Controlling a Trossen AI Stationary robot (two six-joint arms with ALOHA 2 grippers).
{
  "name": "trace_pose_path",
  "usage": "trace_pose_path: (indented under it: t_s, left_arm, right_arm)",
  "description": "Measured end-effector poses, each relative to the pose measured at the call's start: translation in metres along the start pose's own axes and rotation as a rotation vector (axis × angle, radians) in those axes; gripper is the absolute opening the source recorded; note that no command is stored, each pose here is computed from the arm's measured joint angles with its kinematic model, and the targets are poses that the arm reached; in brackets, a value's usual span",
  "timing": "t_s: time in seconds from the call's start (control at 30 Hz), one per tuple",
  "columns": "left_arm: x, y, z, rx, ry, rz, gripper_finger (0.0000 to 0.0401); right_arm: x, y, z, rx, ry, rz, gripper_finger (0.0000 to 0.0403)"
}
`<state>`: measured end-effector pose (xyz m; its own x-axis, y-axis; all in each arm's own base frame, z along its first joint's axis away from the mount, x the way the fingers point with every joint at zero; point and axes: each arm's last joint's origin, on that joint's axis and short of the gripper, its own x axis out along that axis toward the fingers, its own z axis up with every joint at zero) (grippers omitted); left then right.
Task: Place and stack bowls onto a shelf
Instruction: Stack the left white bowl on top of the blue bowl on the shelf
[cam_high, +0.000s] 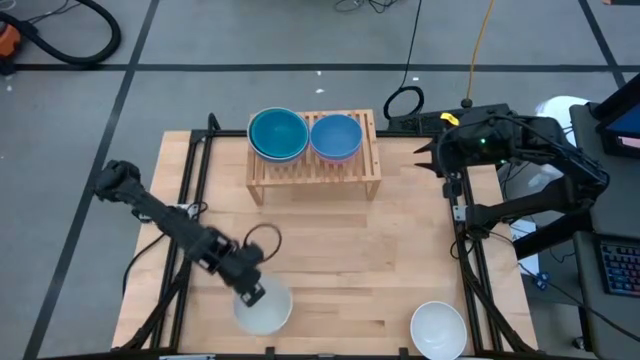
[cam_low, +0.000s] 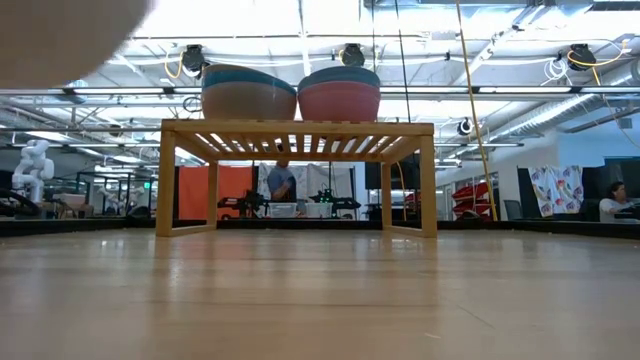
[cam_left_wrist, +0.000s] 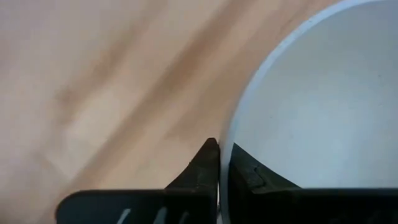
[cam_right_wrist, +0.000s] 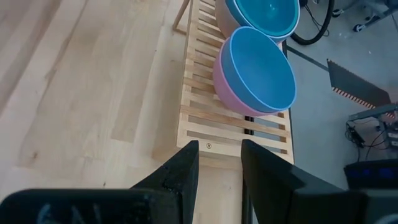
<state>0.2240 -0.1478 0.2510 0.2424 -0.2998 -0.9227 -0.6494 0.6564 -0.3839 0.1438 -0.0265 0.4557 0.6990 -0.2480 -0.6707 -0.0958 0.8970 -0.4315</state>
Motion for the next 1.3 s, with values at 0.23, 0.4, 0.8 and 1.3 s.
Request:
trace_pose_path:
  t_s: [0.23,0.4,0.8,1.3]
  left_arm:
    - [-0.1,-0.007,0.054,0.021,-0.22,0.088,0.0005]
    - [-0.17,0.004,0.084,0.046,-0.405,0.115,0.0005]
    - [-0.254,0.027,0.164,0.262,-0.646,0.269,0.0005]
    - [-0.264,0.061,0.255,0.457,-0.729,0.339,0.0005]
  right_arm:
    - [-0.007,0.001,-0.003,-0.011,-0.018,-0.01,0.0116]
    - [-0.014,0.001,-0.007,-0.008,-0.035,-0.02,0.0116]
    - [-0.019,-0.001,-0.01,0.026,0.003,-0.117,0.0116]
    - [-0.017,-0.002,-0.01,0.133,0.01,-0.139,0.0116]
